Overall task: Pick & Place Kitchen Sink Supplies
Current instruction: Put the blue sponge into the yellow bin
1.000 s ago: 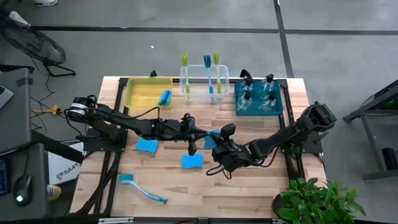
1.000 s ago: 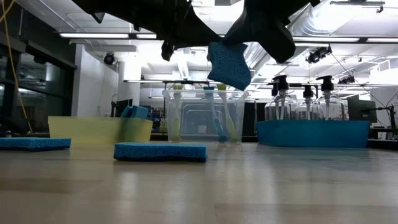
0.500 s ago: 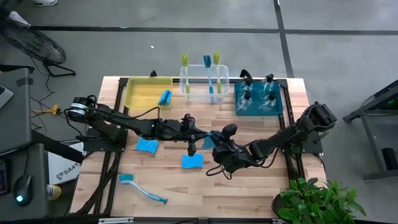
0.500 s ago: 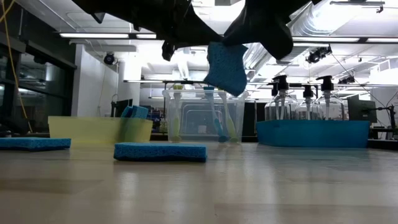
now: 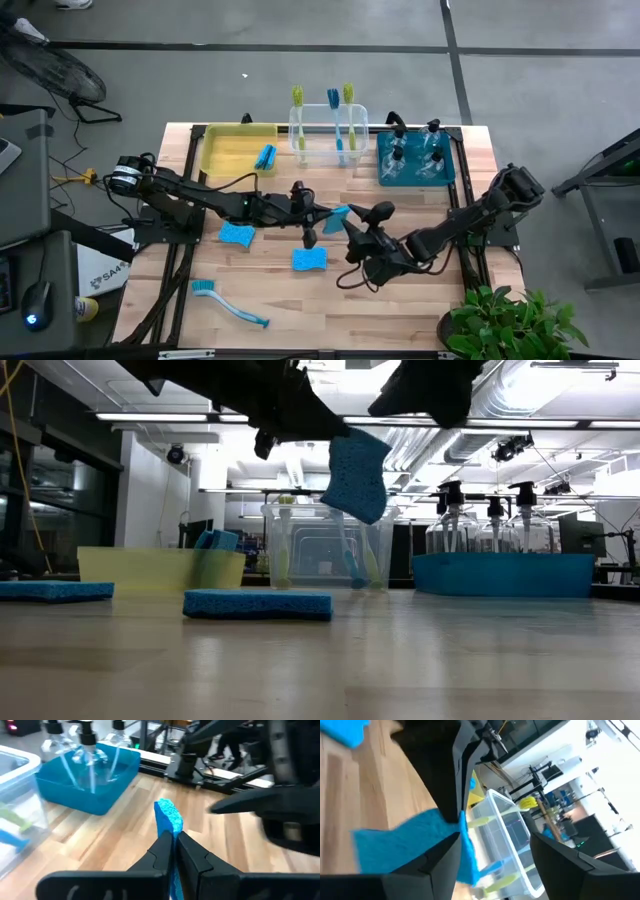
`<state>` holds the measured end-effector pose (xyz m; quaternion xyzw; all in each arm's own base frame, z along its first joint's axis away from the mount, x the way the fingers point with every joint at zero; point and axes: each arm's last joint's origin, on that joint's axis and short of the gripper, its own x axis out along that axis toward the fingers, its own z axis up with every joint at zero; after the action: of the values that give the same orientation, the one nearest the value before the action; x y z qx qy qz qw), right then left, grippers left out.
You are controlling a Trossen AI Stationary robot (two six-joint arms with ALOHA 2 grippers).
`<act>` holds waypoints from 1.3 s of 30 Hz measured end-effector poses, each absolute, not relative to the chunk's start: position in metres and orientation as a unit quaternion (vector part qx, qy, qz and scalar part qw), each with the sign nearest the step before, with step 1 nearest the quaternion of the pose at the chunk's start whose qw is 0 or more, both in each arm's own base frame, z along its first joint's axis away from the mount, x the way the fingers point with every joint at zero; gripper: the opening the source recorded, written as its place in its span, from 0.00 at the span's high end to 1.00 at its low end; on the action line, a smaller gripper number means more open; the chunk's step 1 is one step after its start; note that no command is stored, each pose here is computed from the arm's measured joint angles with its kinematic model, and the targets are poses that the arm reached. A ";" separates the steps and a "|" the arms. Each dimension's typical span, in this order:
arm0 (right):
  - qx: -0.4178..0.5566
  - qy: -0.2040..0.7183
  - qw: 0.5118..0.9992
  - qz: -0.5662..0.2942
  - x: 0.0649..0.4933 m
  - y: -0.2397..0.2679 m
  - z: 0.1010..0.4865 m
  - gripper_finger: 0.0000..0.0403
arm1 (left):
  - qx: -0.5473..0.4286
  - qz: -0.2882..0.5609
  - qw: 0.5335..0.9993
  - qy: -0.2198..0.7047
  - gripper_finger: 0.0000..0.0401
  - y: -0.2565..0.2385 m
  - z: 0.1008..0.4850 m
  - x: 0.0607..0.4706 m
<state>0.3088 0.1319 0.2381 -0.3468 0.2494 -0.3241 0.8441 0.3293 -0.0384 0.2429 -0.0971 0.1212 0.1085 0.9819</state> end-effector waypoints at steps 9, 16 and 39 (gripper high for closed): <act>-0.267 0.222 0.871 -0.347 0.297 0.135 0.241 0.42 | -0.060 0.209 0.967 0.129 0.97 -0.032 0.240 0.326; -0.226 0.248 0.880 -0.336 0.292 0.129 0.231 0.42 | -0.026 0.259 0.955 0.143 0.97 -0.028 0.250 0.313; -0.156 0.293 0.888 -0.319 0.289 0.107 0.200 0.42 | 0.065 0.457 0.875 0.145 0.97 0.000 0.285 0.180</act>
<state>0.2887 0.1070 0.2005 -0.1563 0.2927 -0.3192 0.8877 0.1795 0.0001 0.2848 0.0650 0.1449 0.4570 0.8752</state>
